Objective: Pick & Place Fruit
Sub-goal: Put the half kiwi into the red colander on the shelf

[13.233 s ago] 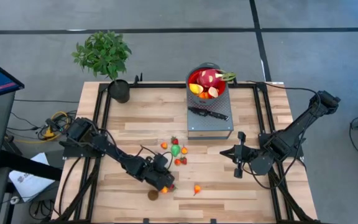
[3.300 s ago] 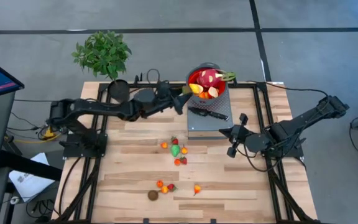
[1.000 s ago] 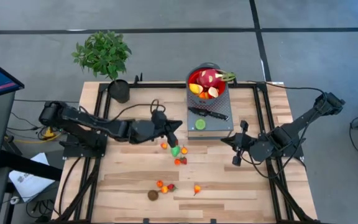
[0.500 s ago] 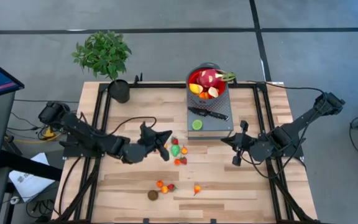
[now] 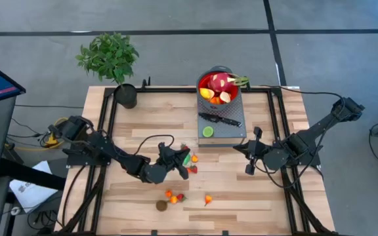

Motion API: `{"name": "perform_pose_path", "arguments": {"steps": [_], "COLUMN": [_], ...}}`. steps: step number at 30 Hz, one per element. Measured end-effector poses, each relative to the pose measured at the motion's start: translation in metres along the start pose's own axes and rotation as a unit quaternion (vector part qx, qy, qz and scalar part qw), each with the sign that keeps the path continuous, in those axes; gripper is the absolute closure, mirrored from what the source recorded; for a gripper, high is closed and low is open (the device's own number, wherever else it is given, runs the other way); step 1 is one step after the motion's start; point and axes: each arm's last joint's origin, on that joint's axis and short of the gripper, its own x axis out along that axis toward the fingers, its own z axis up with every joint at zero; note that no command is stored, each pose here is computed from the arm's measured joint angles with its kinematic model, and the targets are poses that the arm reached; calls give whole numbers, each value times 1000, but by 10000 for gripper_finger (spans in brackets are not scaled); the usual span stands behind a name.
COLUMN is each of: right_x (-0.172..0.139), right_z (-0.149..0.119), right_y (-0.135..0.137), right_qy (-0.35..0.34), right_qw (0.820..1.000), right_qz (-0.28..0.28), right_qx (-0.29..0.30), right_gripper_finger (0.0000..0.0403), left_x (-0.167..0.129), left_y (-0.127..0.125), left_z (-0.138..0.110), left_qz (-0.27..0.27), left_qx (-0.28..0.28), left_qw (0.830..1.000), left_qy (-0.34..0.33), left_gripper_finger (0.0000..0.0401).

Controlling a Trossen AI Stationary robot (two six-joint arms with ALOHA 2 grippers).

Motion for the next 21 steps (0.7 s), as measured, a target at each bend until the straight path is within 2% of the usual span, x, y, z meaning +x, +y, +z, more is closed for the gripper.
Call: {"name": "perform_pose_path", "arguments": {"steps": [10,21], "right_x": [0,0], "right_z": [0,0], "right_y": [0,0], "right_qy": [0,1], "right_qw": [1000,1000], "right_qz": [0,0], "right_qx": [-26,-29], "right_gripper_finger": [403,403], "left_x": [6,14], "left_y": [1,5], "left_z": [-20,-2], "left_qz": [9,13], "left_qx": [18,-6], "left_qw": [1000,1000], "left_qy": [4,-7], "left_gripper_finger": [399,396]}}
